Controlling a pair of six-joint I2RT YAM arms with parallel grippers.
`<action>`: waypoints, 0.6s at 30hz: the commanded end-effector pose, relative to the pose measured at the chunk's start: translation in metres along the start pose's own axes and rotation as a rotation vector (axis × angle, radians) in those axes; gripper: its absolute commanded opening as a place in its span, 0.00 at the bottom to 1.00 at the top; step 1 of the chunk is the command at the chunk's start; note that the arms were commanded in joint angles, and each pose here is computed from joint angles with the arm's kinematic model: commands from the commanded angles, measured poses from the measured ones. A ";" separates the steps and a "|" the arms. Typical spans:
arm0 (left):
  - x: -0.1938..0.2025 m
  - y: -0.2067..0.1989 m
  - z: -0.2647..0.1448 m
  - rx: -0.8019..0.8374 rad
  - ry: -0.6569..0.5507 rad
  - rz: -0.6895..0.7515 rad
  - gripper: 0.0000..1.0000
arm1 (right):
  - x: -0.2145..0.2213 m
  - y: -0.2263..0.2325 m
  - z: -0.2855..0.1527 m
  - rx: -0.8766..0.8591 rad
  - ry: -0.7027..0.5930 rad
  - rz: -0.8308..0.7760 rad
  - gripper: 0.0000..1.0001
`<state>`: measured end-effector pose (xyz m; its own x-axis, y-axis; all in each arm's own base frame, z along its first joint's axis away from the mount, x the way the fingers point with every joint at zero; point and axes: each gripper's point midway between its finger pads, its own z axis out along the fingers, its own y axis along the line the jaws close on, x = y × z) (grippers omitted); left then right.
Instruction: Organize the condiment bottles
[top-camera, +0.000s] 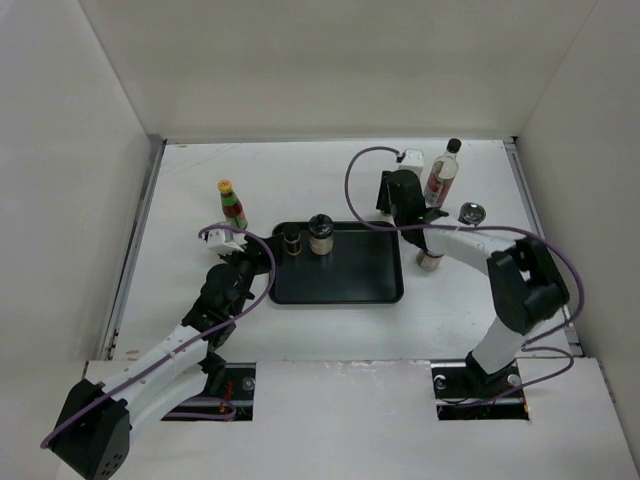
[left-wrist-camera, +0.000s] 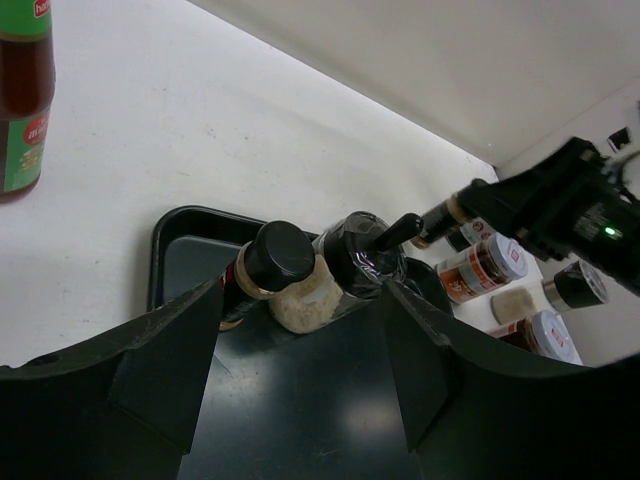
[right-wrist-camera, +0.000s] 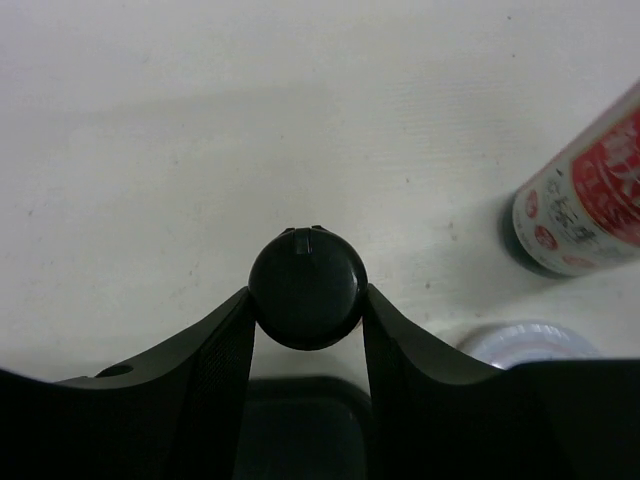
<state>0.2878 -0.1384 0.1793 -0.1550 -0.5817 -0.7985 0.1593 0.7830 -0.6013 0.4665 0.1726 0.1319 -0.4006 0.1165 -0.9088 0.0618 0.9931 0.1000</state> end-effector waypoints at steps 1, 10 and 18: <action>-0.010 -0.010 0.002 0.037 -0.037 -0.022 0.63 | -0.065 0.019 -0.056 -0.094 -0.199 0.072 0.36; -0.011 -0.012 0.003 0.042 -0.044 -0.017 0.63 | -0.025 0.076 -0.114 -0.300 -0.145 0.092 0.36; -0.013 -0.012 0.001 0.043 -0.051 -0.016 0.63 | 0.008 0.106 -0.109 -0.332 -0.095 0.079 0.36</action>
<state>0.2891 -0.1392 0.1782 -0.1557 -0.5809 -0.7989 0.1587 0.7836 -0.6007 0.3658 0.2702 0.1639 -0.3608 0.1290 -0.9237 -0.2138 0.9526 0.2165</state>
